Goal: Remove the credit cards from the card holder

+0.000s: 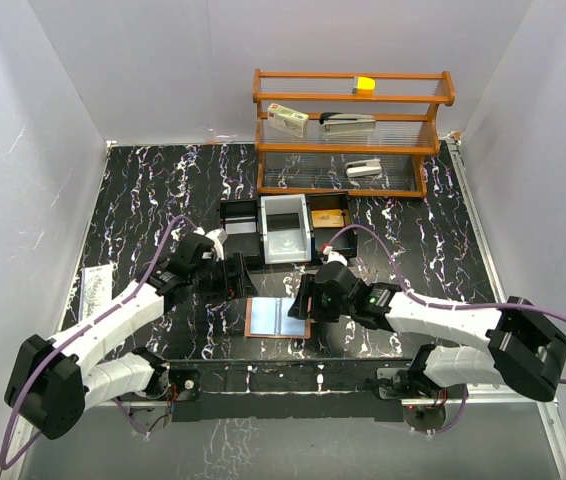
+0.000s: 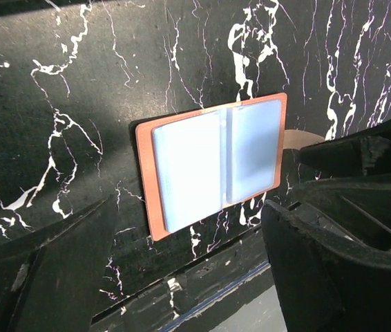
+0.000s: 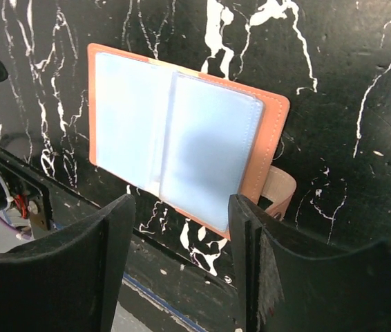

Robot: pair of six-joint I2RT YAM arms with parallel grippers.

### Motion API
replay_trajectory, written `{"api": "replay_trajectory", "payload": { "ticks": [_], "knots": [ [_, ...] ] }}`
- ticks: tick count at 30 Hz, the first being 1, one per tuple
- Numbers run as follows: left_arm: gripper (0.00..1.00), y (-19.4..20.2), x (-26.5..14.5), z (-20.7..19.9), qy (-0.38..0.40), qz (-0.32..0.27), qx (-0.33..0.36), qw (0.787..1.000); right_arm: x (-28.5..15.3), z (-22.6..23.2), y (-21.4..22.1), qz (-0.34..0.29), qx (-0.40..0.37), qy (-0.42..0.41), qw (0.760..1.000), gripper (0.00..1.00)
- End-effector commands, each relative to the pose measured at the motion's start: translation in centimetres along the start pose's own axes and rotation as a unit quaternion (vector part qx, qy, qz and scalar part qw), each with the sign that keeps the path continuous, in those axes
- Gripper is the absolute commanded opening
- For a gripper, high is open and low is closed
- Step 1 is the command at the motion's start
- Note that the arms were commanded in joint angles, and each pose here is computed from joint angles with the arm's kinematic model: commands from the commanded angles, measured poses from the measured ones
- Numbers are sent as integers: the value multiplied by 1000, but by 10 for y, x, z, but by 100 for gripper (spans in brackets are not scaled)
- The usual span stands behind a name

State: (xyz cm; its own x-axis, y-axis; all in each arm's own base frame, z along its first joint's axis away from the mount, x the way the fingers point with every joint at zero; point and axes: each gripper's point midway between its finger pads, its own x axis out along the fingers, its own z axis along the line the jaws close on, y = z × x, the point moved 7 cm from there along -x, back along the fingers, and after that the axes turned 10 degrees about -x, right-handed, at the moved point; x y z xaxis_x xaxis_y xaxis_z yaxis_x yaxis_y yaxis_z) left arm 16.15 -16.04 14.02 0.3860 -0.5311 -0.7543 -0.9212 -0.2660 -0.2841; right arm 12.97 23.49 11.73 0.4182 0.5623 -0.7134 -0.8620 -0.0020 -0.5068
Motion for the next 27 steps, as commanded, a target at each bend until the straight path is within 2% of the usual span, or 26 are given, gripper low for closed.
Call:
{"api": "replay_trajectory", "payload": {
  "ticks": [1, 9, 27],
  "knots": [
    [81, 5, 3, -4, 27, 26, -4, 999, 4, 12, -14, -24, 8, -4, 1000, 53],
    [66, 10, 14, -3, 38, 60, -7, 997, 16, 12, -9, -3, 12, -2, 1000, 51],
    [42, 37, 43, 21, -10, 108, -31, 994, 29, 6, 0, 24, 19, 6, 1000, 43]
  ]
}}
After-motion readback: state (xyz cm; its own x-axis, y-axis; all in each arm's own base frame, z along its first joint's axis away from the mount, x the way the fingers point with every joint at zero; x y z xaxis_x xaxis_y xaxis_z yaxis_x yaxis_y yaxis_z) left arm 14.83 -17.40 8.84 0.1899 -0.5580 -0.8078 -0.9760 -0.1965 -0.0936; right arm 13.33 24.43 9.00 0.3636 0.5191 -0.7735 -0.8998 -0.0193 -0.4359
